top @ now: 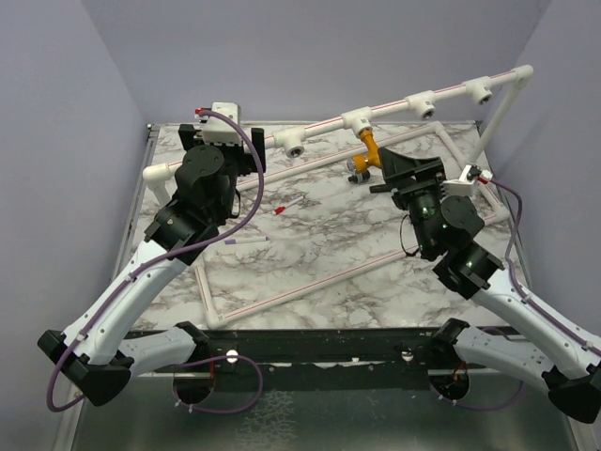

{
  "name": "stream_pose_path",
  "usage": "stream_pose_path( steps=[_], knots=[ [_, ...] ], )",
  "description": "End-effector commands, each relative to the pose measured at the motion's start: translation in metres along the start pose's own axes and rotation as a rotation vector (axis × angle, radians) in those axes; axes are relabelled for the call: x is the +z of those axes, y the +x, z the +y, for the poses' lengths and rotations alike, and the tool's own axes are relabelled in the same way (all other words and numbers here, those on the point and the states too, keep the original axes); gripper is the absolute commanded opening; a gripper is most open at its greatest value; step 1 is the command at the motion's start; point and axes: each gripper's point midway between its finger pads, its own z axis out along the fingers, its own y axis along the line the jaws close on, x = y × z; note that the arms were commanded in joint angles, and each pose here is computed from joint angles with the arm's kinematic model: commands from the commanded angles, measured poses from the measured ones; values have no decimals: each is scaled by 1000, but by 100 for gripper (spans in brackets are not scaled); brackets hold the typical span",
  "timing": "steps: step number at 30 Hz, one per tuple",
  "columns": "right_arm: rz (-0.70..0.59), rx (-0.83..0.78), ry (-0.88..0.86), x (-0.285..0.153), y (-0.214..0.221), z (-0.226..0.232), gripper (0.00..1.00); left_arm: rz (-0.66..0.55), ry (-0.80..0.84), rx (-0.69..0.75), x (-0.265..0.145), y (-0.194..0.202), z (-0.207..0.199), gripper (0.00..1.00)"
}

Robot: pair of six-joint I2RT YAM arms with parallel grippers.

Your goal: Install the water faucets

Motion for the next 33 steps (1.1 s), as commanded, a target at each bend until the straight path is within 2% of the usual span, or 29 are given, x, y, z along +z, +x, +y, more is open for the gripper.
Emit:
stream_pose_path(
  steps=[1, 7, 13, 18, 22, 26, 33],
  knots=[
    [-65, -290, 28, -8, -23, -12, 84, 228, 24, 115, 0, 72, -8, 99],
    [-110, -701, -62, -20, -49, 2, 84, 233, 29, 119, 1, 74, -10, 99],
    [-62, -1207, -236, -27, -48, 21, 88, 239, 32, 125, 3, 75, -12, 99],
    [27, -1572, -465, -37, -28, 36, 89, 242, 33, 129, 3, 77, -12, 99],
    [139, -1855, -580, -39, -12, 25, 90, 240, 32, 128, 2, 77, -11, 99],
    [158, -2085, -615, -33, -10, 17, 90, 237, 31, 127, 1, 76, -10, 99],
    [126, -2476, -562, -5, -11, 2, 91, 232, 34, 122, -1, 74, -9, 99]
  ],
)
